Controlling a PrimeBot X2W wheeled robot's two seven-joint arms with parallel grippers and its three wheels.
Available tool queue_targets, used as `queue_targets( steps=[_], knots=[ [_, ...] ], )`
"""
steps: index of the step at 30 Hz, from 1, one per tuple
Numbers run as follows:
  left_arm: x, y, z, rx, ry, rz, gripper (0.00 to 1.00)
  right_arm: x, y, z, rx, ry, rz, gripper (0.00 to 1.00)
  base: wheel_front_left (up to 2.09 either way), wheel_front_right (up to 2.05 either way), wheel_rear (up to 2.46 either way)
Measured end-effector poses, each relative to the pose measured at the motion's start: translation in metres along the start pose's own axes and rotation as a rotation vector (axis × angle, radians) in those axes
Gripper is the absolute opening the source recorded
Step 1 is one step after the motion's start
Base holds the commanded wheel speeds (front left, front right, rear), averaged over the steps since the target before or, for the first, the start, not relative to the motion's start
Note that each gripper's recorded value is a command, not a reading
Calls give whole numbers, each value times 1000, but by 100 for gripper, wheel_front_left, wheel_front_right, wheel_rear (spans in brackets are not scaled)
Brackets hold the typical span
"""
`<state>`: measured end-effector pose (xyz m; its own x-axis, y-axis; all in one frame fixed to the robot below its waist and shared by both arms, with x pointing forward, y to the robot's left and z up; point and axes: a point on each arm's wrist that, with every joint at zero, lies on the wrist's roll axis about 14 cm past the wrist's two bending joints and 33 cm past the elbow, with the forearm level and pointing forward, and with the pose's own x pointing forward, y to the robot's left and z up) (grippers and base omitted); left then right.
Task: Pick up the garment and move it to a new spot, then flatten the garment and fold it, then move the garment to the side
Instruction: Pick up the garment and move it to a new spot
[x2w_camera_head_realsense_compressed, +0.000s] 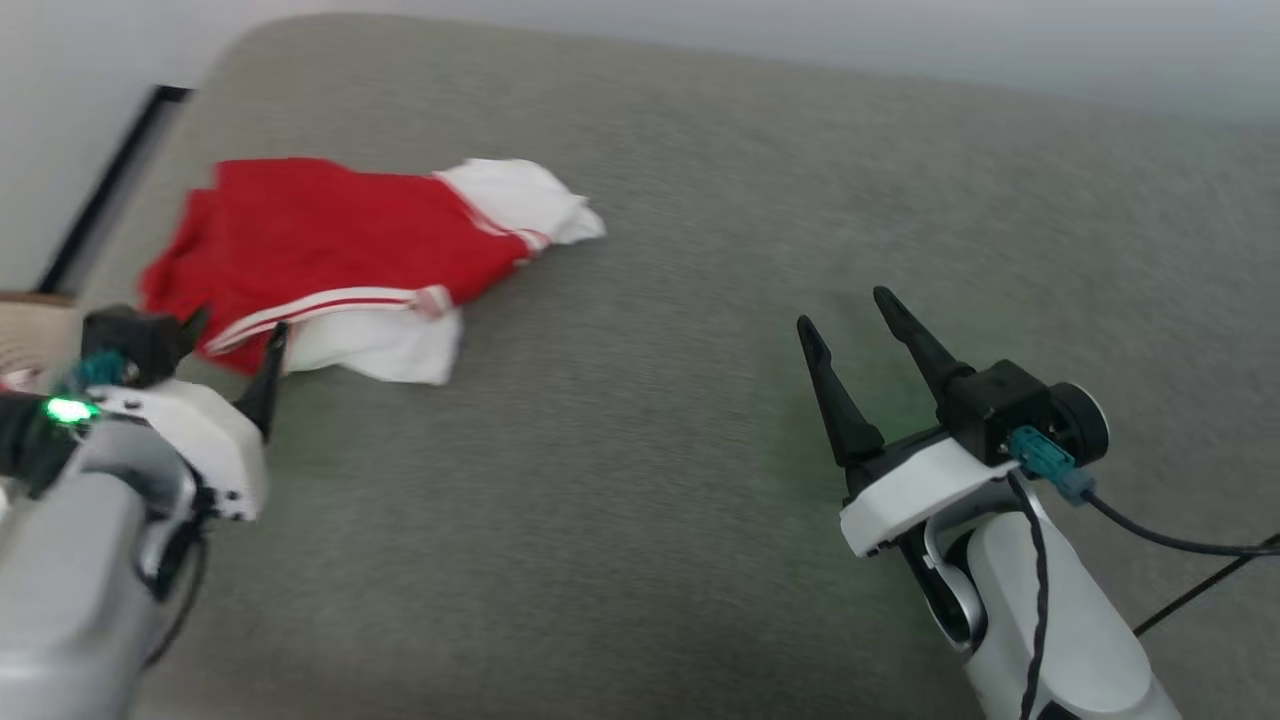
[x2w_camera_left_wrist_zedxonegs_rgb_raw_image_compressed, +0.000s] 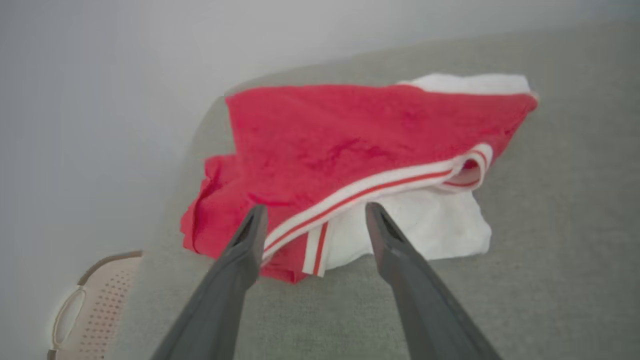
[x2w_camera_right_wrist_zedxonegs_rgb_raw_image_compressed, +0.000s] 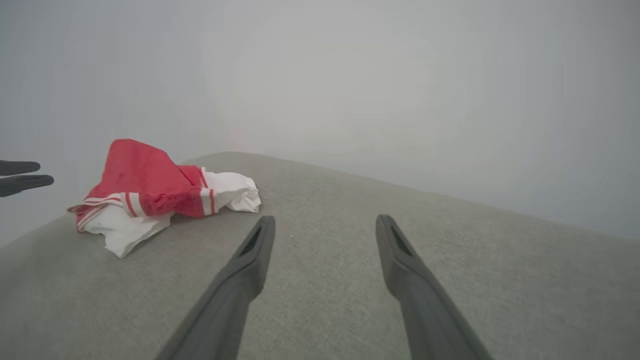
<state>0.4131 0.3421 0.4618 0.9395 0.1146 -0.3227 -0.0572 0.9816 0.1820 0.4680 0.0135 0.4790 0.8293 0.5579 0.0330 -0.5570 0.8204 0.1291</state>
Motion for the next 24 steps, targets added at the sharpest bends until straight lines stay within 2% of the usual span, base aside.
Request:
queue_targets(
  steps=[1, 3, 7, 10, 19, 20, 21, 22, 23, 24],
  knots=[
    [8, -1, -12, 21, 86, -23, 100, -3, -7, -2, 0, 4, -16, 100, 0, 0, 0],
    [21, -7, -32, -10, 232, -60, 100, -8, -21, -7, -2, 13, -52, 100, 0, 0, 0],
    [58, 2, -32, 39, 360, -91, 100, -20, -56, -15, -7, 28, -141, 100, 0, 0, 0],
    [79, -7, -38, 82, 392, -121, 100, -26, -72, -21, -9, 41, -182, 100, 0, 0, 0],
    [115, -23, -61, 72, 480, -151, 100, -34, -98, -38, -6, 74, -241, 100, 0, 0, 0],
    [118, -24, -62, 72, 481, -152, 76, -34, -100, -38, -6, 74, -246, 100, 0, 0, 0],
    [120, -24, -62, 65, 479, -151, 39, -35, -102, -38, -7, 74, -250, 100, 0, 0, 0],
    [122, -26, -60, 63, 472, -154, 13, -36, -103, -37, -5, 72, -254, 100, 0, 0, 0],
    [124, -28, -57, 43, 458, -154, 0, -36, -103, -35, -6, 67, -255, 100, 0, 0, 0],
    [125, -32, -54, 20, 443, -156, 0, -36, -103, -32, -8, 60, -255, 100, 0, 0, 0]
  ],
)
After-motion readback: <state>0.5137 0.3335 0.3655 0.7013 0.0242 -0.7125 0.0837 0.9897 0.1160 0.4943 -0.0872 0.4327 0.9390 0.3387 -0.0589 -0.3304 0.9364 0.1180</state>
